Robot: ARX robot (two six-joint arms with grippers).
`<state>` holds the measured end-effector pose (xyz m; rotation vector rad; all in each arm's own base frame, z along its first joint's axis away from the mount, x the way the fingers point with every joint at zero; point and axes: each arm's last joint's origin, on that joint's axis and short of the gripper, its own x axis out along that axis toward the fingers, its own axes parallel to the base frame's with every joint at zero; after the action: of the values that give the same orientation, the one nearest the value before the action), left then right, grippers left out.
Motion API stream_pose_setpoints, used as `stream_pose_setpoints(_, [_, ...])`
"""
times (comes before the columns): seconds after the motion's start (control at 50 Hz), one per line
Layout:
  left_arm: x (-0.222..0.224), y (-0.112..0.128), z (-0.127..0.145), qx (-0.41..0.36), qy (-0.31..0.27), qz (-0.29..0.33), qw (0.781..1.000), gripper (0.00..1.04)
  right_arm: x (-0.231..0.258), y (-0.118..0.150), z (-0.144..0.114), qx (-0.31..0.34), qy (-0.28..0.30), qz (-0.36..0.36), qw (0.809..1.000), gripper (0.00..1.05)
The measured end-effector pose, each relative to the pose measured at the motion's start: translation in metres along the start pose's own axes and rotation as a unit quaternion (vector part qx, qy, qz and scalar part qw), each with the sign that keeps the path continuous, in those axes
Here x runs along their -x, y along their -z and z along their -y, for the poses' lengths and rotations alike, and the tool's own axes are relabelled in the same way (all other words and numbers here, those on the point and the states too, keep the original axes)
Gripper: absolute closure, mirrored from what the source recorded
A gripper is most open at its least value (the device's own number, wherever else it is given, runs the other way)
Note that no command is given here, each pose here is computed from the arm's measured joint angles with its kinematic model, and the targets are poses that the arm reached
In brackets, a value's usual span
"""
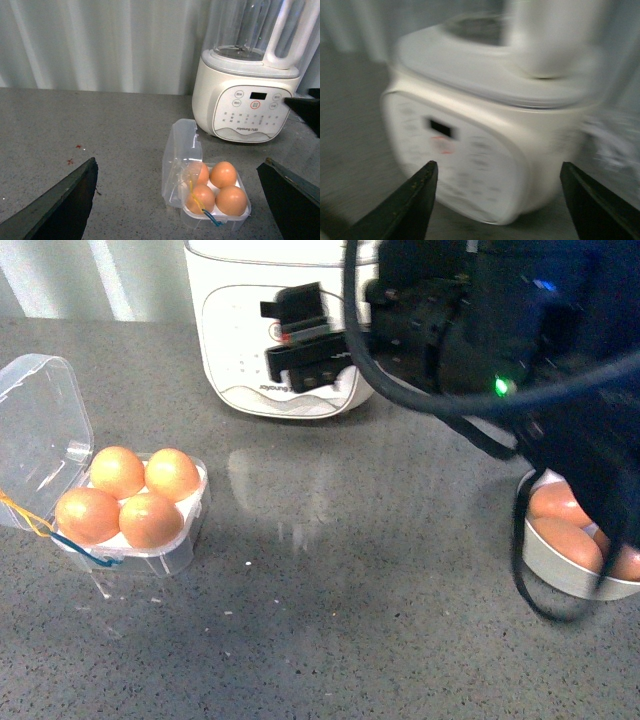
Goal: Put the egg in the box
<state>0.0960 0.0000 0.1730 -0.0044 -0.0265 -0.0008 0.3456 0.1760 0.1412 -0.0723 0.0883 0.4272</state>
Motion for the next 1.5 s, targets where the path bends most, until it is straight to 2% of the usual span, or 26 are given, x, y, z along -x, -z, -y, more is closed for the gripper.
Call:
stream_pose_setpoints(0.02, [0.000, 0.000, 0.000, 0.000, -0.002, 0.000, 1.000, 0.07, 0.013, 0.000, 0.006, -0.006, 0.063, 0.012, 0.998, 0.34])
stream_pose_setpoints(0.04, [0.000, 0.000, 0.000, 0.000, -0.002, 0.000, 1.000, 0.07, 0.022, -0.001, 0.011, -0.009, 0.103, 0.017, 0.995, 0.37])
stream_pose_setpoints(0.08, [0.000, 0.000, 0.000, 0.000, -0.002, 0.000, 1.000, 0.07, 0.044, -0.007, 0.026, -0.019, 0.173, 0.030, 0.984, 0.46])
stream_pose_setpoints(0.1, [0.000, 0.000, 0.000, 0.000, -0.002, 0.000, 1.000, 0.07, 0.052, -0.009, 0.031, -0.023, 0.188, 0.036, 0.981, 0.50])
stream_pose_setpoints(0.18, [0.000, 0.000, 0.000, 0.000, -0.001, 0.000, 1.000, 0.07, 0.074, -0.016, 0.045, -0.029, 0.208, 0.050, 0.976, 0.61])
stream_pose_setpoints(0.26, [0.000, 0.000, 0.000, 0.000, 0.000, 0.000, 1.000, 0.07, 0.103, -0.012, 0.059, -0.032, 0.220, 0.048, 0.974, 0.77])
stream_pose_setpoints(0.32, [0.000, 0.000, 0.000, 0.000, 0.000, 0.000, 1.000, 0.07, 0.124, -0.003, 0.063, -0.030, 0.212, 0.034, 0.976, 0.91])
stream_pose_setpoints(0.4, [0.000, 0.000, 0.000, 0.000, -0.001, 0.000, 1.000, 0.07, 0.139, 0.000, 0.064, -0.029, 0.206, 0.031, 0.978, 1.02])
stream_pose_setpoints(0.881, [0.000, 0.000, 0.000, 0.000, -0.001, 0.000, 1.000, 0.07, 0.215, 0.006, 0.075, -0.031, 0.208, 0.033, 0.977, 1.02])
stream_pose_setpoints(1.121, [0.000, 0.000, 0.000, 0.000, -0.001, 0.000, 1.000, 0.07, 0.239, 0.008, 0.077, -0.032, 0.198, 0.034, 0.979, 1.02])
stream_pose_setpoints(1.221, [0.000, 0.000, 0.000, 0.000, -0.001, 0.000, 1.000, 0.07, 0.250, 0.009, 0.079, -0.033, 0.212, 0.034, 0.976, 1.02])
stream_pose_setpoints(1.502, [0.000, 0.000, 0.000, 0.000, -0.001, 0.000, 1.000, 0.07, 0.265, 0.007, 0.073, -0.031, 0.211, 0.039, 0.976, 1.02])
